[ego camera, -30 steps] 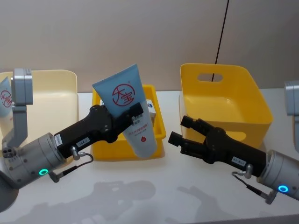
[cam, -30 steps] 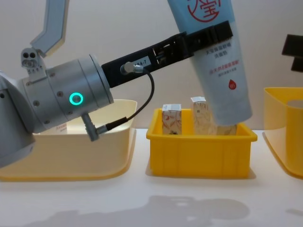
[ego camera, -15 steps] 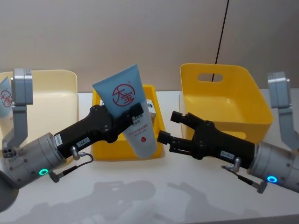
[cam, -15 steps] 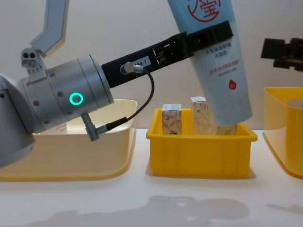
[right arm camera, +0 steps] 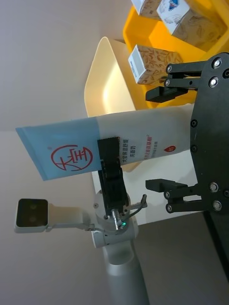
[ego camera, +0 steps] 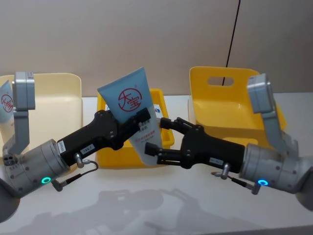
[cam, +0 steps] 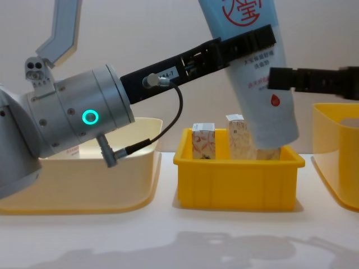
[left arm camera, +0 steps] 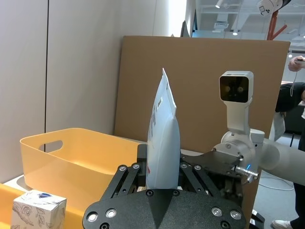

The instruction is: Bimanual collaborative sorting of washing and personal care products

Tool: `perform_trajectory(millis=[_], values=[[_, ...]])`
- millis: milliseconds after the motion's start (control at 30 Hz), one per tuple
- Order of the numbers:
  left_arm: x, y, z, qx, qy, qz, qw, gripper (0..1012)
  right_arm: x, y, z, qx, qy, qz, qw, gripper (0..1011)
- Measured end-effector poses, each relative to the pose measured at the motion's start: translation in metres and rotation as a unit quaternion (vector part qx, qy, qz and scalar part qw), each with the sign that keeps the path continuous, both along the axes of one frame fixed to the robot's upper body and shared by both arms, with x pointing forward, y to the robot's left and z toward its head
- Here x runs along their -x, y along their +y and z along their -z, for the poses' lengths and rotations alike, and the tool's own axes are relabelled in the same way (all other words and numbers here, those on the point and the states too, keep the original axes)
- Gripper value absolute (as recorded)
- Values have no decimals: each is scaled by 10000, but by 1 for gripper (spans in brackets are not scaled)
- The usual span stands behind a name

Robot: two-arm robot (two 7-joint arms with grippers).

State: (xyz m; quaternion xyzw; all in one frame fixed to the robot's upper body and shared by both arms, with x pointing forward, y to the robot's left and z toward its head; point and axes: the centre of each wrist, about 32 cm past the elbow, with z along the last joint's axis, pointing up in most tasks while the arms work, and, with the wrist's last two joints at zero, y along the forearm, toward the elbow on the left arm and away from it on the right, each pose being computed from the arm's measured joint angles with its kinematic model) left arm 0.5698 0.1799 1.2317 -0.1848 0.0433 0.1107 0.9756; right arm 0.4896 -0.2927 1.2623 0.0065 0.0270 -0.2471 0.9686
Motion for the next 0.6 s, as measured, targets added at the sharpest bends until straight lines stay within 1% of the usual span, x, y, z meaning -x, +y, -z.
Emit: perform_trajectory(millis=[233,600], values=[[0,0,0,0,0,0,10000,285,-92,108,-9,153,-142,3,9998,1001],[0,0,0,0,0,0,10000,284,-172,230,-25,377,-290,66,9988,1001]])
